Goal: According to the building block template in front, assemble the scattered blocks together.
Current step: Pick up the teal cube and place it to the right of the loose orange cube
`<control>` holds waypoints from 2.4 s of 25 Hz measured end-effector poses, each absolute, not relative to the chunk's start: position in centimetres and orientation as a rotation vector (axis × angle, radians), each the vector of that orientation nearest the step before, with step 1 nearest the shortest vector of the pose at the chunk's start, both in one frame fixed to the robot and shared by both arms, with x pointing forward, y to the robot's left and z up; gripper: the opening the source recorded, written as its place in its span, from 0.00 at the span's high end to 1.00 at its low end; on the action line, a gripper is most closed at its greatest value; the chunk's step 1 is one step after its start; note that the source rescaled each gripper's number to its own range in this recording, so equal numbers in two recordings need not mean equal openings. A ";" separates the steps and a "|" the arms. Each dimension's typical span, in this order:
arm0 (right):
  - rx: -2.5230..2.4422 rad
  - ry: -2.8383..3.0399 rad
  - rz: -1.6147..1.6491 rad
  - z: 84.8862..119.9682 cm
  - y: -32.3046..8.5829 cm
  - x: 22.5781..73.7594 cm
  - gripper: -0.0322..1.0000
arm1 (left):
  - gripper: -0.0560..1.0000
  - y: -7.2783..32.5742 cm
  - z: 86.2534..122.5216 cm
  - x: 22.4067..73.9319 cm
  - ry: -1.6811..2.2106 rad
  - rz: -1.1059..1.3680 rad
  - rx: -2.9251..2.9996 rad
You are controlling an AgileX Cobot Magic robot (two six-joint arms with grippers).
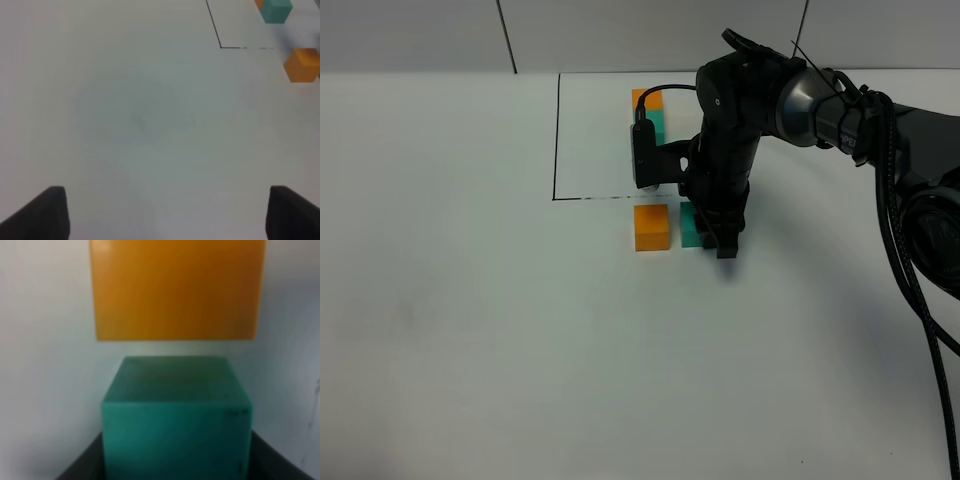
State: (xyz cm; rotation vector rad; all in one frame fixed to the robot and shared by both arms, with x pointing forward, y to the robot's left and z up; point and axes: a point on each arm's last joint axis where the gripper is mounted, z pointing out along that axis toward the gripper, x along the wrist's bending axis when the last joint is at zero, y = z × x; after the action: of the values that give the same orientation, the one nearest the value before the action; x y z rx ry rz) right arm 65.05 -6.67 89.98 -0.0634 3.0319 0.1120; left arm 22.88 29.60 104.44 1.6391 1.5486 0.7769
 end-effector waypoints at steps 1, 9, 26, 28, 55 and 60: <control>-0.063 3.033 0.112 89.8 -6.6 65.1 0.97 | 0.31 29.6 104.4 22.9 1.549 0.777 1.639; -0.037 3.044 0.137 89.6 -6.7 65.2 0.97 | 0.31 29.6 104.4 22.9 1.549 0.777 1.639; -0.033 3.046 0.178 89.3 -5.9 65.0 0.97 | 0.31 29.6 104.4 22.9 1.549 0.777 1.639; -0.031 3.046 0.179 89.2 -5.9 65.1 0.97 | 0.31 29.6 104.4 22.9 1.549 0.777 1.639; -0.020 3.060 0.220 88.9 -5.3 64.7 0.97 | 0.31 29.6 104.4 22.9 1.549 0.777 1.639; -0.015 3.061 0.226 88.9 -5.3 64.7 0.96 | 0.31 29.6 104.4 22.9 1.549 0.777 1.639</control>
State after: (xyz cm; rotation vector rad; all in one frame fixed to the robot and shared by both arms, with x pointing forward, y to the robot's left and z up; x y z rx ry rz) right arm 64.75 -5.29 88.94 -0.0154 3.0613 0.2256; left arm 22.88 29.60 104.44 1.6391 1.5486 0.7769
